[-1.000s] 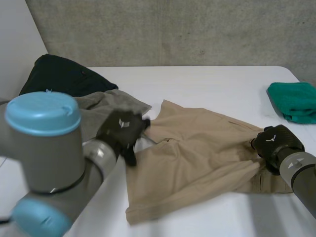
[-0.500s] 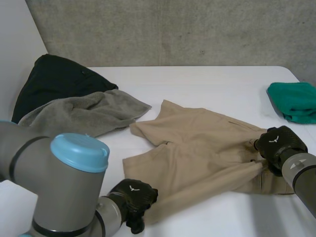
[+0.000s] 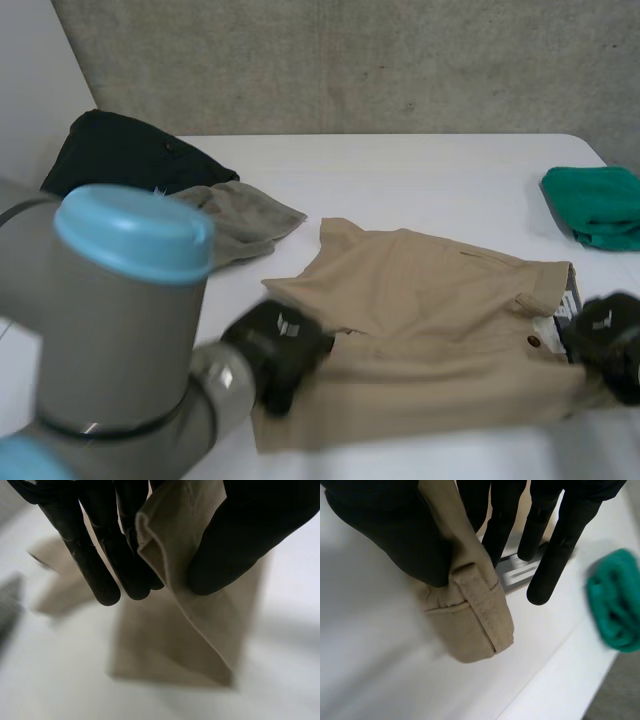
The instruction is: Fold the laundry.
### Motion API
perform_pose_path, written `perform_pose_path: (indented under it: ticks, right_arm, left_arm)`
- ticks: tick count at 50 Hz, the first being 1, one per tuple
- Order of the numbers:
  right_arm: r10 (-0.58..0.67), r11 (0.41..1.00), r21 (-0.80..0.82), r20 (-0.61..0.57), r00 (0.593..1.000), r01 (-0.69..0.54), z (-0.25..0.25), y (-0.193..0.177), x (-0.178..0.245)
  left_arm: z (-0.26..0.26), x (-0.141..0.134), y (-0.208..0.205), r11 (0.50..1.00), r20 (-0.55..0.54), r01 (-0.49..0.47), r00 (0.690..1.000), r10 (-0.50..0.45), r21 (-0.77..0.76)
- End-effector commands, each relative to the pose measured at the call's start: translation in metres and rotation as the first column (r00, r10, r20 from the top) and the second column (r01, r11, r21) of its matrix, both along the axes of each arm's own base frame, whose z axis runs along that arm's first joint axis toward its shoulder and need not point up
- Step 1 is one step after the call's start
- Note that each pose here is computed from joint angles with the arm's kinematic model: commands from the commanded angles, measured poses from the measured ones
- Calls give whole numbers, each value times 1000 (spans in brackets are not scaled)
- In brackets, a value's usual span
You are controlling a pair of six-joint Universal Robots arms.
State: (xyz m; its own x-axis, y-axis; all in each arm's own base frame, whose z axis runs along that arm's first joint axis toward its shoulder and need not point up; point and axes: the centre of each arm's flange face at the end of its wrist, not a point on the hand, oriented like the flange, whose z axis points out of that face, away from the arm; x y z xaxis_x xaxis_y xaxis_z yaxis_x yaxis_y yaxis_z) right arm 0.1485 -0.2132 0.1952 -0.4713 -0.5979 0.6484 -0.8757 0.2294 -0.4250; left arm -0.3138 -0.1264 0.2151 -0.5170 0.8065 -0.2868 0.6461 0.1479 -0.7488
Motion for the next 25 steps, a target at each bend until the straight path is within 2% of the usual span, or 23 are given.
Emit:
perform_pose_path:
  ticks: [1, 3, 6, 7, 8, 11, 15, 19, 25]
  right_arm:
    - [-33, 979, -195, 132, 991, 58, 4, -57, 10]
    - [-39, 972, -224, 145, 989, 71, 1, -69, 12]
    - [-39, 953, -292, 159, 986, 85, -5, -92, 19]
    - [-28, 941, -330, 162, 986, 80, -8, -103, 25]
    - [-21, 934, -349, 162, 986, 77, -10, -108, 29]
    - [1, 902, -425, 168, 986, 71, -20, -130, 44]
    - [27, 859, -507, 186, 982, 73, -31, -156, 55]
    - [30, 834, -545, 192, 981, 82, -43, -171, 59]
    - [4, 853, -504, 272, 962, 139, -42, -165, 53]
  left_arm:
    - [1, -43, -87, 954, -196, -139, 977, 87, -266]
    - [0, -49, -107, 930, -223, -156, 971, 84, -333]
    - [-8, -66, -137, 859, -247, -163, 968, 43, -486]
    - [-10, -71, -144, 834, -252, -165, 967, 32, -527]
    - [-14, -79, -154, 783, -253, -166, 967, 11, -599]
    - [-27, -89, -173, 701, -245, -172, 970, -4, -692]
    - [-46, -98, -185, 680, -250, -174, 968, -14, -712]
    - [-57, -101, -185, 681, -253, -171, 967, -22, -712]
    - [-45, -104, -175, 649, -299, -199, 953, -47, -734]
